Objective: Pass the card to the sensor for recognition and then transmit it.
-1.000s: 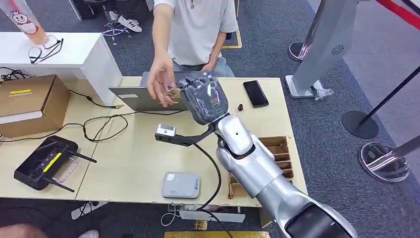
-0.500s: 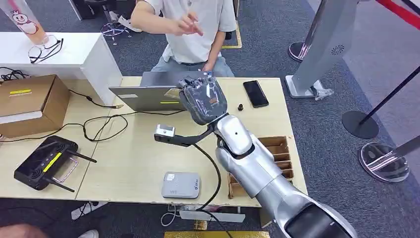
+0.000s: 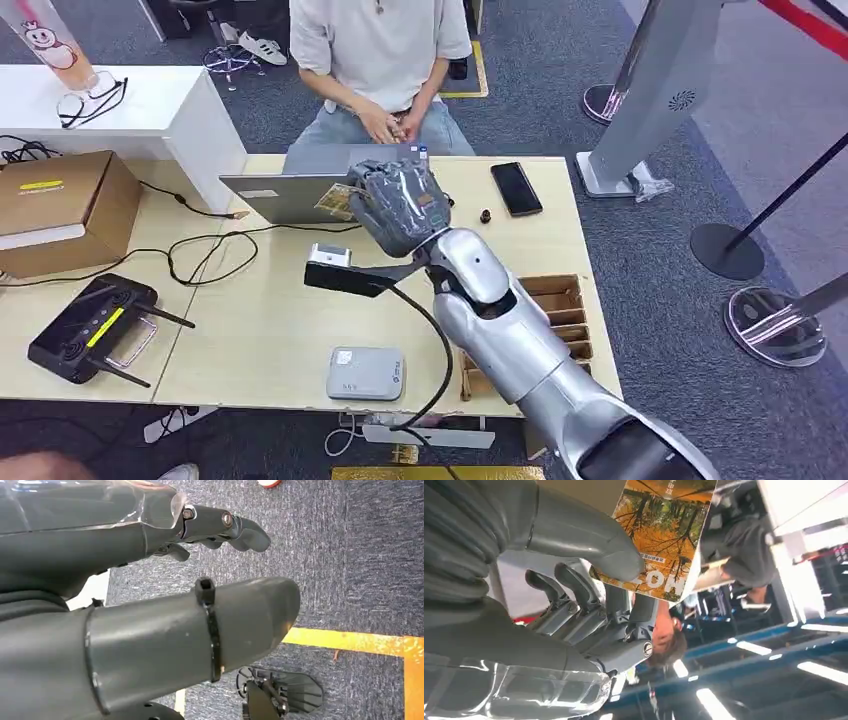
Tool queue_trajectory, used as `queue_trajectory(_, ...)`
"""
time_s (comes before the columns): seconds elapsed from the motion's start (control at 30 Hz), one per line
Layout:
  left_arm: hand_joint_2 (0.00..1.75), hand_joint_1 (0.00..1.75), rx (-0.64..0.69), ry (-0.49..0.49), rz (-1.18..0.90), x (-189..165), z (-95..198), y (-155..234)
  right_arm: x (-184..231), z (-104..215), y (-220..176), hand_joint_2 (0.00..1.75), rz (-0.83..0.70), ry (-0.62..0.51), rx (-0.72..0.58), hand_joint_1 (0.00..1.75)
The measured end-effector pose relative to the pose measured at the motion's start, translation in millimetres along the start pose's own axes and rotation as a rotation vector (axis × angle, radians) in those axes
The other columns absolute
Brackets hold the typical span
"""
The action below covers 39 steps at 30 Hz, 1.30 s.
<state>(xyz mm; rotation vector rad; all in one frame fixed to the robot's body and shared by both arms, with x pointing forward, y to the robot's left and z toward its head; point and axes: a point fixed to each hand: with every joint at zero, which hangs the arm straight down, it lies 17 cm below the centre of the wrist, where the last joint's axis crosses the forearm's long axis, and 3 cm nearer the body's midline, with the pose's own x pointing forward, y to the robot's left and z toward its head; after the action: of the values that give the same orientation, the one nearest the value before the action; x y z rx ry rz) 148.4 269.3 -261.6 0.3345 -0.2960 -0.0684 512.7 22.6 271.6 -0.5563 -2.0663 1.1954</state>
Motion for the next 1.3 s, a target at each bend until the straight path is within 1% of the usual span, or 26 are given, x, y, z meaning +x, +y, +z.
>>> queue_trajectory(0.33,0.0,0.0,0.001,0.001,0.001,0,0,1,14,7,26,1.75,-0.224,-0.009,0.147,1.75)
queue_trajectory(0.5,0.0,0.0,0.002,0.003,0.003,-1,0,1,18,10,33,1.75,-0.299,-0.008,0.188,1.75)
queue_trajectory(1.0,0.0,0.0,0.003,0.018,0.002,-3,0,1,24,18,50,1.75,-0.423,-0.002,0.283,1.75)
queue_trajectory(1.3,0.0,0.0,0.002,0.015,-0.009,-2,0,1,22,25,63,1.75,-0.456,0.018,0.328,1.75)
